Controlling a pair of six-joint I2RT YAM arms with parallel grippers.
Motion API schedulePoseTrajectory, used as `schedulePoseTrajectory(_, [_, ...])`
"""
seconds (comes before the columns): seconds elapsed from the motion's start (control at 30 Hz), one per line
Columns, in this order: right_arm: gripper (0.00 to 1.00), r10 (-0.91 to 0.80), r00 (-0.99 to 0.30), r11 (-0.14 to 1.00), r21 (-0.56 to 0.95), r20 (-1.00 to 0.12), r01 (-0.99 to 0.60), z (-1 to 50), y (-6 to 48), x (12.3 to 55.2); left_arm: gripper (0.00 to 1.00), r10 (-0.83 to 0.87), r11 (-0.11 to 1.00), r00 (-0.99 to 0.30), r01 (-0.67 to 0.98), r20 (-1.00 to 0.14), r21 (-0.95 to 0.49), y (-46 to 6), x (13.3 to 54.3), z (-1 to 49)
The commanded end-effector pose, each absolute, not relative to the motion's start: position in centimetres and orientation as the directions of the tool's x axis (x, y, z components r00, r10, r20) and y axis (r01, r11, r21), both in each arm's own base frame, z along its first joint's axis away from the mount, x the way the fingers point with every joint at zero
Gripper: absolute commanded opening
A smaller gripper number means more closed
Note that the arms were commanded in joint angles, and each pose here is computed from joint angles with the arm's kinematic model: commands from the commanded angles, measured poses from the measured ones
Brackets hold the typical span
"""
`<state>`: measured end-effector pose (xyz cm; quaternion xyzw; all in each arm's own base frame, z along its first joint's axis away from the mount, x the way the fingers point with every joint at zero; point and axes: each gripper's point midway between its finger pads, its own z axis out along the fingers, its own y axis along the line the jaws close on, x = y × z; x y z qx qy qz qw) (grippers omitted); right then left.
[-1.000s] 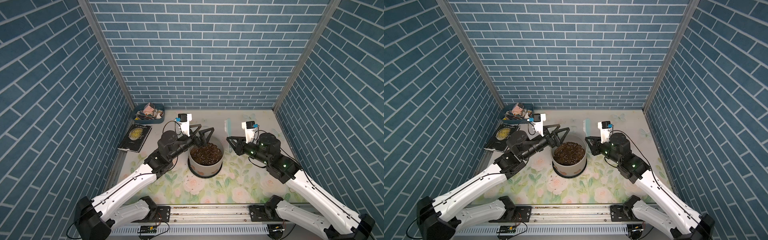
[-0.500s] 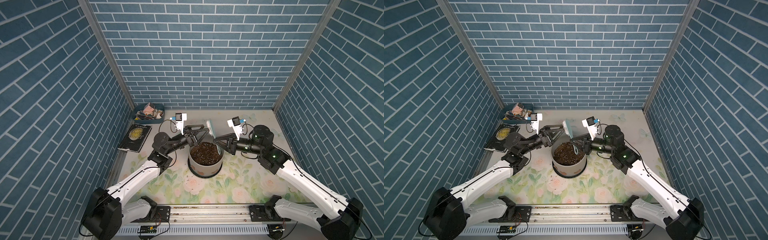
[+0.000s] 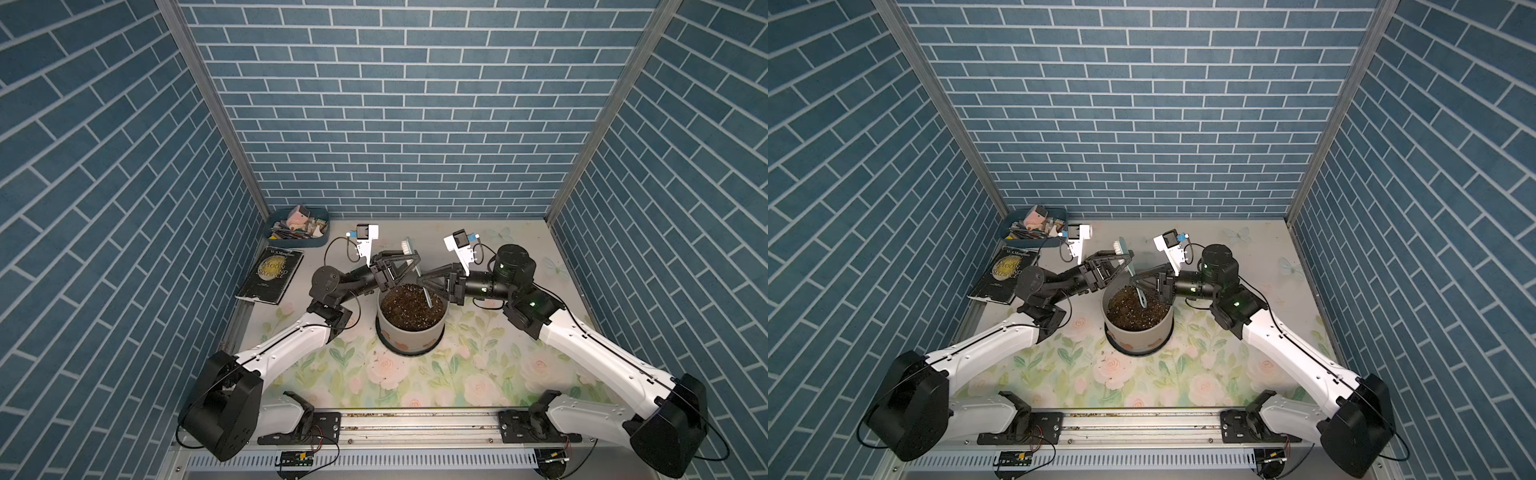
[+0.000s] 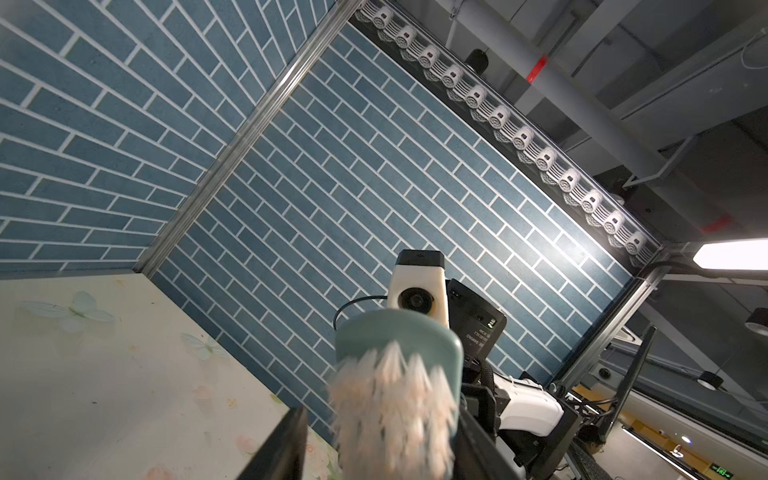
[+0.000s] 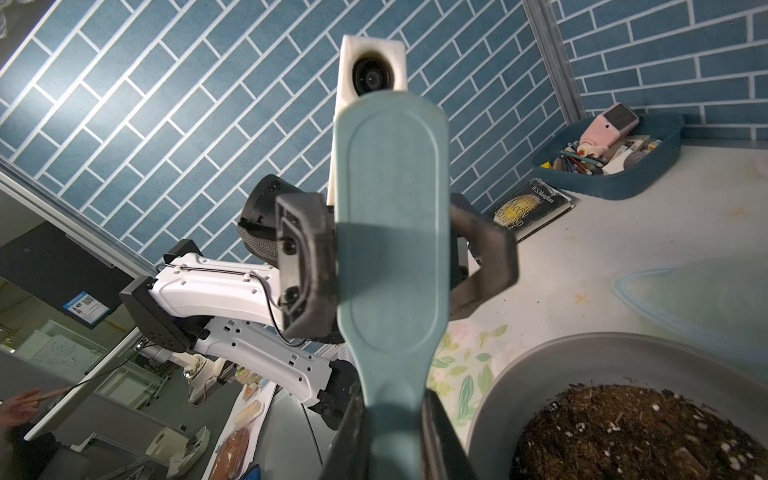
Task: Scrub the dried mud off the ceramic pot
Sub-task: Pick up the brush from the center of the board.
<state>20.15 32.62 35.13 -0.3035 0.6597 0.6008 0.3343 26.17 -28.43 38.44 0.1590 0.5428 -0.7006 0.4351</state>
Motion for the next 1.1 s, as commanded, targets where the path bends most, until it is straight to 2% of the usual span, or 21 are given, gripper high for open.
schedulePoseTrajectory(0.0, [0.00,0.032,-0.577,0.032,0.578,-0.816,-0.816,36.7,32.7,19.7,0.41,-0.457,-0.093,-0.537,0.822,-0.710,-0.562,-28.1,25.0,40.4])
schedulePoseTrajectory(0.27, [0.00,0.041,-0.590,0.038,0.591,-0.806,-0.805,36.2,33.0,20.3,0.11,-0.455,-0.117,-0.548,0.818,-0.702,-0.563,-28.2,24.8,40.1])
schedulePoseTrajectory(0.33, [0.00,0.046,-0.593,0.058,0.595,-0.804,-0.802,36.1,33.0,20.6,0.03,-0.460,-0.108,-0.550,0.814,-0.697,-0.570,-28.1,25.1,40.0])
schedulePoseTrajectory(0.4, [0.00,0.044,-0.597,0.107,0.598,-0.801,-0.794,35.6,33.0,21.4,0.00,-0.479,-0.070,-0.544,0.806,-0.689,-0.588,-28.1,26.0,40.0])
schedulePoseTrajectory(0.5, [0.24,0.047,-0.586,0.259,0.577,-0.809,-0.775,34.5,32.6,23.3,0.00,-0.512,0.101,-0.549,0.725,-0.661,-0.681,-27.9,29.5,38.1])
schedulePoseTrajectory(0.57, [0.45,0.037,-0.551,0.429,0.511,-0.834,-0.745,33.7,32.0,25.0,0.00,-0.541,0.218,-0.551,0.637,-0.635,-0.739,-27.3,31.7,36.6])
schedulePoseTrajectory(0.67, [0.54,0.019,-0.471,0.675,0.359,-0.882,-0.645,33.3,30.5,27.0,0.00,-0.570,0.317,-0.572,0.510,-0.590,-0.800,-26.5,33.8,34.4])
schedulePoseTrajectory(0.8, [0.71,0.010,-0.353,0.862,0.187,-0.935,-0.471,33.3,28.9,27.3,0.00,-0.605,0.308,-0.606,0.420,-0.517,-0.853,-26.3,34.8,33.3])
schedulePoseTrajectory(0.9, [0.73,0.029,-0.292,0.853,0.176,-0.956,-0.492,33.0,29.3,26.3,0.00,-0.618,0.290,-0.626,0.381,-0.476,-0.878,-26.4,35.0,33.2])
schedulePoseTrajectory(1.0, [0.71,0.052,-0.259,0.747,0.210,-0.964,-0.631,33.8,30.8,24.6,0.00,-0.627,0.271,-0.627,0.379,-0.461,-0.885,-26.2,34.8,34.0])
schedulePoseTrajectory(1.07, [0.65,0.039,-0.286,0.691,0.233,-0.957,-0.685,33.9,31.4,24.5,0.00,-0.637,0.264,-0.630,0.364,-0.445,-0.893,-26.0,34.7,34.2])
